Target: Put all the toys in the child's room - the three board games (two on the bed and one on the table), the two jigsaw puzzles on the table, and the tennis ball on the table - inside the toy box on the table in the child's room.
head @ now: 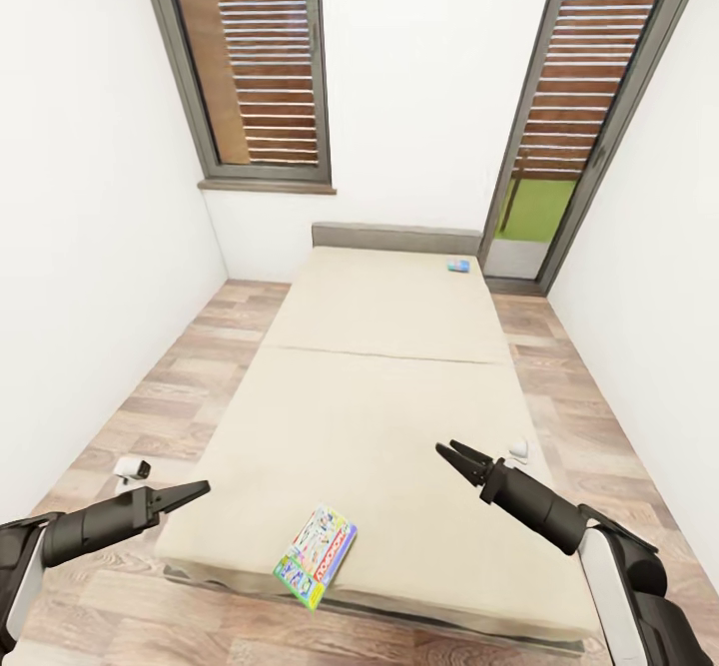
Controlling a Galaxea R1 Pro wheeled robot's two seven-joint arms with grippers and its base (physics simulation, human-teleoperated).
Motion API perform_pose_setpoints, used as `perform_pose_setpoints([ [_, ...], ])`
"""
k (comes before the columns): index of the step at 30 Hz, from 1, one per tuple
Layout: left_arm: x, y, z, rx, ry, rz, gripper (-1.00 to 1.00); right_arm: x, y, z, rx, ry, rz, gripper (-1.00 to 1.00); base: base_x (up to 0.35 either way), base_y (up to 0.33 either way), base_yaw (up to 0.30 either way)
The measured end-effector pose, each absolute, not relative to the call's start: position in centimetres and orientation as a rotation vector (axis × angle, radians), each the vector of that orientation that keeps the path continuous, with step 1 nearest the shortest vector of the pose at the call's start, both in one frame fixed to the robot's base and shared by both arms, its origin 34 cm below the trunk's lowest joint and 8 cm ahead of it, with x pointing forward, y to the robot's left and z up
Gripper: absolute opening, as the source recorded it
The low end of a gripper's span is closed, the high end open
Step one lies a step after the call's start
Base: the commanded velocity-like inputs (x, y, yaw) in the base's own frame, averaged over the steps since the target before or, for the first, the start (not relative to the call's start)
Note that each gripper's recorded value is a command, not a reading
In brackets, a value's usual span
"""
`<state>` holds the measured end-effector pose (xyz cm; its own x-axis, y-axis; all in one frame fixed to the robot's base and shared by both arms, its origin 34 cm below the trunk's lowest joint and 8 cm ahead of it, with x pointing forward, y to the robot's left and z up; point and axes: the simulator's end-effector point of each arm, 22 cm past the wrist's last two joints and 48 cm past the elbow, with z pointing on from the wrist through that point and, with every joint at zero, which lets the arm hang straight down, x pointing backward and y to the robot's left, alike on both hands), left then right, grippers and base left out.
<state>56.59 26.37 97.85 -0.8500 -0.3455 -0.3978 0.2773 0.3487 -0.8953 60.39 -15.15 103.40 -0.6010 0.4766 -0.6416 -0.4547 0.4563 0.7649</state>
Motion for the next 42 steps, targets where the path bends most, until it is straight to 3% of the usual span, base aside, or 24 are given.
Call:
perform_pose_setpoints([
  [42,56.6,26.3,100.9,-0.004,2.034,-1.514,1.00,60.2,-15.7,107.2,-0.018,1.732,1.271,1.00,0.000,0.000,0.000],
])
